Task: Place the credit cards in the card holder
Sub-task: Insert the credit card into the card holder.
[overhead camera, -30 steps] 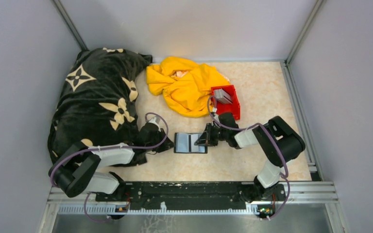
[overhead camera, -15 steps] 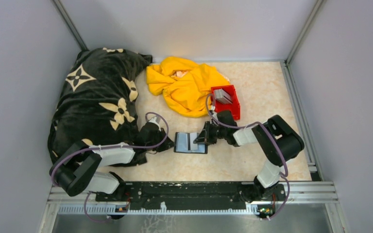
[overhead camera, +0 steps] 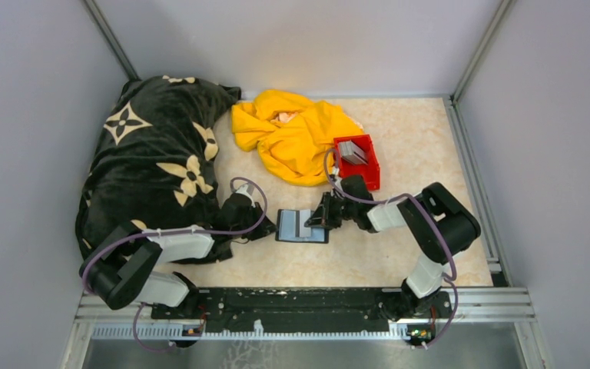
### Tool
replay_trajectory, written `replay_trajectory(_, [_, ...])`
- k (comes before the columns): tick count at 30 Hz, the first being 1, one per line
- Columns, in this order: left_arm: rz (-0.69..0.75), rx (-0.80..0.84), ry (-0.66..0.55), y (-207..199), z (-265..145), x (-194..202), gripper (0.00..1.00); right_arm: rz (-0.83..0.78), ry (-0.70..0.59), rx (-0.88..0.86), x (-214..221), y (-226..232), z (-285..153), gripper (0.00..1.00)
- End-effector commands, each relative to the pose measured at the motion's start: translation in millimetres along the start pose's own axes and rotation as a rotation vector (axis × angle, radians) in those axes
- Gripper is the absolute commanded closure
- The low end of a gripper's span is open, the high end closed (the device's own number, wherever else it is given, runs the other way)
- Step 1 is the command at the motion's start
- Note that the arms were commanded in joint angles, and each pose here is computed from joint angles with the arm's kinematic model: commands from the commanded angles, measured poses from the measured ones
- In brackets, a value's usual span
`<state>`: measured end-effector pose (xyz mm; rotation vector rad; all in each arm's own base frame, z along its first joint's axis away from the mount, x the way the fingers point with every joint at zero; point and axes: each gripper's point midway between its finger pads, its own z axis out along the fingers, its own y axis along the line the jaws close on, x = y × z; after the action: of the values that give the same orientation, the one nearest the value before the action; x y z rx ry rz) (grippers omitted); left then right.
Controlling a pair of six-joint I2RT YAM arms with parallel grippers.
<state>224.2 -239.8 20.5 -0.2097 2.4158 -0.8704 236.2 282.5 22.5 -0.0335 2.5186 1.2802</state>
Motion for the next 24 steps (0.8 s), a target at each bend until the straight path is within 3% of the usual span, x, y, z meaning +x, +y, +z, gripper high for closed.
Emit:
replay_trajectory(1, [0.009, -0.040, 0.079, 15.4, 0.6, 21.8, 0.85, -0.012, -0.003, 0.065, 6.8, -6.0, 8.9, 1.00])
replay_trajectory(24, [0.022, -0.041, 0.064, 17.7, -3.9, 21.7, 0.86, 0.015, 0.022, 0.077, 23.5, 1.9, 5.3, 1.00])
